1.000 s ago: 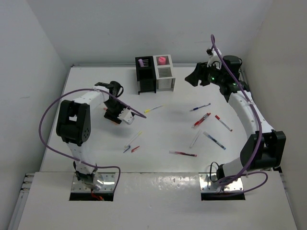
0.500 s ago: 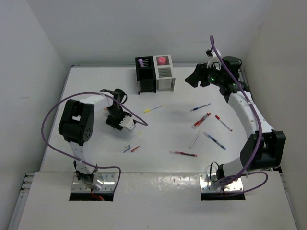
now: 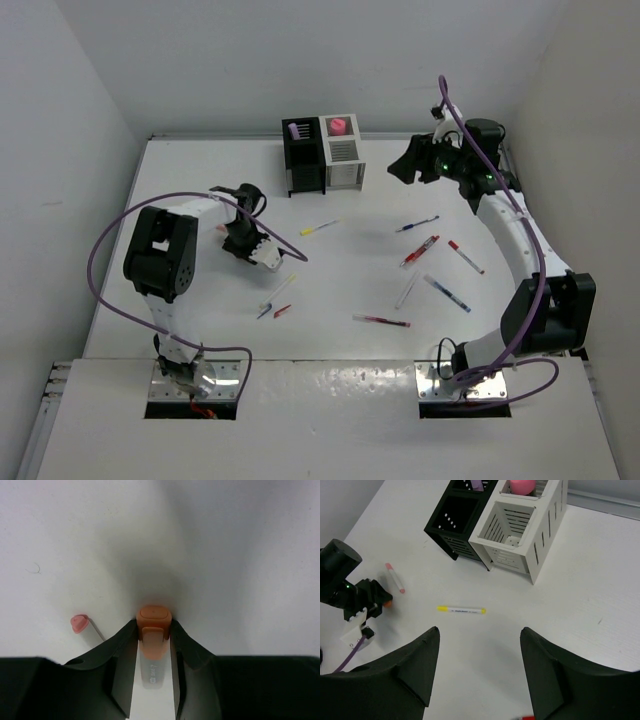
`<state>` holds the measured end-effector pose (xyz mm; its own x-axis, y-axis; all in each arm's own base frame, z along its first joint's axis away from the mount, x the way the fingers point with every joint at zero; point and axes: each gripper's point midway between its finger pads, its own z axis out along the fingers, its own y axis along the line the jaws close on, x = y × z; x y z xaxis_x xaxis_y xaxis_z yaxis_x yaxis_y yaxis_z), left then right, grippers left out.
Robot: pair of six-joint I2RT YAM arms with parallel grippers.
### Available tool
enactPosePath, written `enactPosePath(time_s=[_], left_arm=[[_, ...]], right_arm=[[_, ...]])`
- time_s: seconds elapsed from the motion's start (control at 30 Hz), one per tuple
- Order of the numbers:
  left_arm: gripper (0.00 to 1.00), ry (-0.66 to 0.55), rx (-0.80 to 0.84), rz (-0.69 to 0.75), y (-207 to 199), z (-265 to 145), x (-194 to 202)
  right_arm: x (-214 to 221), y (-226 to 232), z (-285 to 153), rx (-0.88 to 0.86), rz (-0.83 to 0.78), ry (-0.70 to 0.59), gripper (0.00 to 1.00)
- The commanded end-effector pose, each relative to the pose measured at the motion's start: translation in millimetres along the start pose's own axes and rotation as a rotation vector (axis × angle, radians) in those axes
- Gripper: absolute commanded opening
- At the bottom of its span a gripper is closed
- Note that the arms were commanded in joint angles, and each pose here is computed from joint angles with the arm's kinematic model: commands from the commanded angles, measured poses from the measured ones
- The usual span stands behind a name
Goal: Sort the stationery into containers
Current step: Pick up the pen from the center of the board, then place the pen in the storage box.
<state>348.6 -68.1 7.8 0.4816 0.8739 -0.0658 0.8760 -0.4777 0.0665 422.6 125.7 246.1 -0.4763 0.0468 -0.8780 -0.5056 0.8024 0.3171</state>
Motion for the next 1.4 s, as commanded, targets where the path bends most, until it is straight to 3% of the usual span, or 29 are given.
enactPosePath(time_s=[0.0, 0.2, 0.3, 0.37, 0.4, 0.43, 0.5, 0.53, 0.6, 0.63, 0.7, 0.73, 0.8, 0.83, 0.87, 1.03, 1.37], left_arm=[[0.21, -0.108, 0.032, 0.029, -9, -2, -25], [0.12, -0.35, 0.0, 0.076, -4, -62, -107], [0.02, -0.59, -0.048, 0.015, 9, -112, -168], [0.0, -0.754, -0.164, -0.133, 51, -165, -194], [0.0, -0.799, -0.293, -0.168, 87, -190, -191], [0.0, -0.878, -0.329, -0.359, 109, -220, -192], [0.0, -0.991, -0.486, -0.548, 152, -262, -166], [0.0, -1.133, -0.626, -0.63, 185, -307, -157], [0.0, -1.24, -0.769, -0.762, 211, -331, -122], [0.0, -1.367, -0.892, -0.747, 229, -366, -114], [0.0, -1.431, -1.081, -0.836, 253, -394, -85], [0.0, -1.462, -1.117, -0.903, 271, -387, -69], [0.0, -1.529, -1.238, -0.879, 286, -413, -48], [0.0, -1.57, -1.188, -0.95, 303, -385, -38], [0.0, -1.611, -1.211, -0.926, 308, -395, -32], [0.0, -1.769, -1.181, -0.946, 340, -368, -11], [0.0, -1.647, -1.19, -1.076, 359, -290, 7]], right_arm=[[-13, 5, -9, -0.01, -0.039, -0.038, 0.65], [-10, 10, -19, -0.011, -0.043, -0.036, 0.64], [-7, 12, -22, -0.014, -0.042, -0.033, 0.64], [-6, 12, -24, -0.013, -0.039, -0.032, 0.64], [-6, 11, -25, -0.008, -0.033, -0.03, 0.64], [-6, 12, -26, -0.008, -0.031, -0.029, 0.64], [-6, 10, -28, 0.0, -0.023, -0.026, 0.64], [-5, 8, -28, 0.005, -0.018, -0.026, 0.64], [-4, 4, -29, 0.016, -0.006, -0.026, 0.64], [-4, 3, -29, 0.02, -0.002, -0.026, 0.64], [-2, 0, -29, 0.028, 0.001, -0.023, 0.64], [-3, -2, -29, 0.034, -0.002, -0.025, 0.64], [-2, -5, -29, 0.043, 0.001, -0.021, 0.64], [-1, -6, -29, 0.044, 0.002, -0.02, 0.64], [0, -10, -28, 0.052, 0.004, -0.019, 0.64], [12, -15, -24, 0.061, 0.028, 0.0, 0.64], [16, -35, -27, 0.1, 0.045, -0.007, 0.64]])
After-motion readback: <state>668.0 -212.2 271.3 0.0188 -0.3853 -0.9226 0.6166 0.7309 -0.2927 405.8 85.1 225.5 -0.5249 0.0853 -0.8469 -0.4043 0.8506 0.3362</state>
